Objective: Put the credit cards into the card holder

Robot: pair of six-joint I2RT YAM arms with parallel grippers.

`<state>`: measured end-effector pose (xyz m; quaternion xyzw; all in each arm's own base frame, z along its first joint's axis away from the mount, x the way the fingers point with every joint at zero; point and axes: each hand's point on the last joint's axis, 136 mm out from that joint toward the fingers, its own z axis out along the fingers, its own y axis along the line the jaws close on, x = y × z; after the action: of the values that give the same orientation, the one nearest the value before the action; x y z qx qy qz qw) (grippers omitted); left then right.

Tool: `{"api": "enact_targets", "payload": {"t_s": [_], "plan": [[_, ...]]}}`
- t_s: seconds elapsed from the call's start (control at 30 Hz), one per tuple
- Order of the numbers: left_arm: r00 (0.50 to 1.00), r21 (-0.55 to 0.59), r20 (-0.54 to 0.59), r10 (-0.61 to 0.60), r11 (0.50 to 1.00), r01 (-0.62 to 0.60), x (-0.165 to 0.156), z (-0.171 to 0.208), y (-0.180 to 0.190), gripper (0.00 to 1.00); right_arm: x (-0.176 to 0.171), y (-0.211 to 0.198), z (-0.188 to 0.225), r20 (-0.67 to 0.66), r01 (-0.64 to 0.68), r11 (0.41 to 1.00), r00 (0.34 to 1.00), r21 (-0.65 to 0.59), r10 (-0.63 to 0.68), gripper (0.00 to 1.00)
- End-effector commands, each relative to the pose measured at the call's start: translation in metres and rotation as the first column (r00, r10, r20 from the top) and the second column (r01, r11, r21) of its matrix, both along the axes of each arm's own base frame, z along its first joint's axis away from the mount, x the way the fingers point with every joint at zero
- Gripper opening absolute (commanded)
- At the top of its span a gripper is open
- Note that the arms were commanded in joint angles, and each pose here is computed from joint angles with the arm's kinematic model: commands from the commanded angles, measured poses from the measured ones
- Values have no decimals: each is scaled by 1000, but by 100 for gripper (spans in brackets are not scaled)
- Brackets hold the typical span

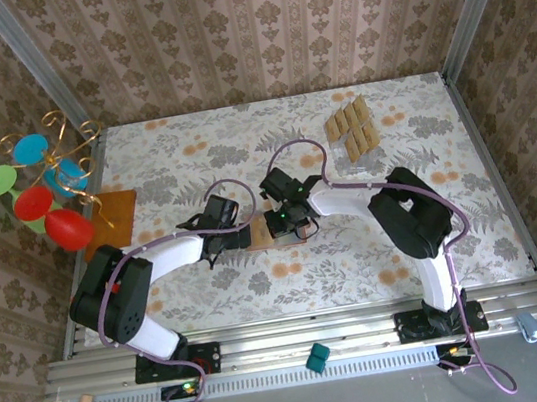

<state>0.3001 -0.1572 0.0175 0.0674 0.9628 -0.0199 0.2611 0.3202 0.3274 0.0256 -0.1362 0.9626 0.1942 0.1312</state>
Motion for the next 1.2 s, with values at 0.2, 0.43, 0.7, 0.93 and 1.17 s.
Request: {"api": "enact_targets", "payload": {"t_s": [0.2, 0.43, 0.7, 0.93, 1.17], "plan": [[994, 54, -111, -4, 998, 10, -22, -35, 14, 100, 2, 16, -4, -25, -12, 999, 1000, 35, 13, 0], [995, 58, -104, -6, 998, 12, -20, -30, 14, 100, 2, 18, -6, -29, -17, 999, 999, 36, 18, 0], [994, 81, -50, 99, 992, -94, -11, 2, 41, 100, 0, 13, -6, -22, -7, 1000, 1000, 22, 7, 0], [992, 97, -74, 105, 990, -98, -13, -5, 46, 100, 1, 14, -5, -21, -6, 1000, 1000, 27, 6, 0], [994, 58, -94, 50, 997, -45, -13, -15, 31, 100, 0, 18, -5, -33, -21, 999, 999, 40, 23, 0]]}}
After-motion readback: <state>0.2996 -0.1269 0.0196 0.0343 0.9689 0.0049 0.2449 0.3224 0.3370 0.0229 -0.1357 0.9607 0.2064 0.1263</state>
